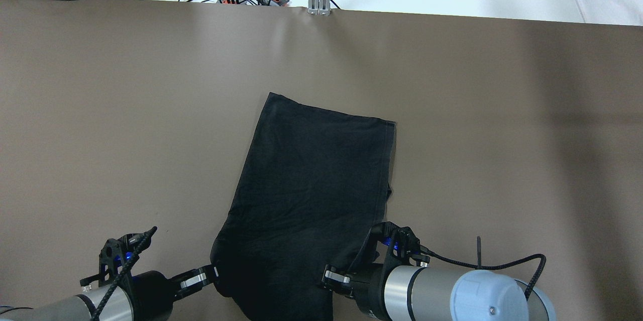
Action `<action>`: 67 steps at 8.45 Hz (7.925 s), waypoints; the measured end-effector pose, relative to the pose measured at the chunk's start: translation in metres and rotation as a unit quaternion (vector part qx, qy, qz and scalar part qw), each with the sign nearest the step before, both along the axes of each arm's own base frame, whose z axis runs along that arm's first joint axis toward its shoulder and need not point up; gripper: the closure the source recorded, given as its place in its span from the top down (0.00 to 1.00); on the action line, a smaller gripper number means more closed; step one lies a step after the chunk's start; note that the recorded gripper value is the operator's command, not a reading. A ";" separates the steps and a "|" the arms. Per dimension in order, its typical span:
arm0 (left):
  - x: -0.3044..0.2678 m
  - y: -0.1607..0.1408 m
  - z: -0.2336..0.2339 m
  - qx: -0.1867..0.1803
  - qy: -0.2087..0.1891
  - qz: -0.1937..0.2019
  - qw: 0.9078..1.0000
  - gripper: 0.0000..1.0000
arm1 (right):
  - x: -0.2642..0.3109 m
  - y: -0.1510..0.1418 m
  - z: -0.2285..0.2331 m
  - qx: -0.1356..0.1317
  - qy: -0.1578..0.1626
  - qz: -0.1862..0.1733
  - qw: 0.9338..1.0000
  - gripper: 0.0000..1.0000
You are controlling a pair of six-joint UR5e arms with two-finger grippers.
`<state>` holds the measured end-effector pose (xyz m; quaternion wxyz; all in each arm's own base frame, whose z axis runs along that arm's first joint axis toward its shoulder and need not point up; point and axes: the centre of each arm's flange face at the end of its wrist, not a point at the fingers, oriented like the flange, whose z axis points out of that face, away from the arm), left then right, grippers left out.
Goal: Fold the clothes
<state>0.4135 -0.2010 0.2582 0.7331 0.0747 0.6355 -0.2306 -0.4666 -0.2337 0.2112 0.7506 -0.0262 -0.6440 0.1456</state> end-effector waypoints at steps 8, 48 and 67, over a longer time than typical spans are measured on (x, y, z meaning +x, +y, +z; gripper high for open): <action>-0.003 -0.151 -0.022 0.029 -0.010 -0.047 0.998 0.00 | 0.019 -0.081 0.001 -0.002 0.008 0.080 0.997 0.00; -0.090 -0.298 0.045 0.032 -0.100 -0.065 0.992 1.00 | -0.055 -0.303 0.113 0.047 0.192 0.186 0.963 0.93; -0.452 -0.281 0.289 0.108 -0.514 -0.002 0.851 1.00 | 0.392 -0.339 0.332 0.321 0.539 -0.140 0.766 0.94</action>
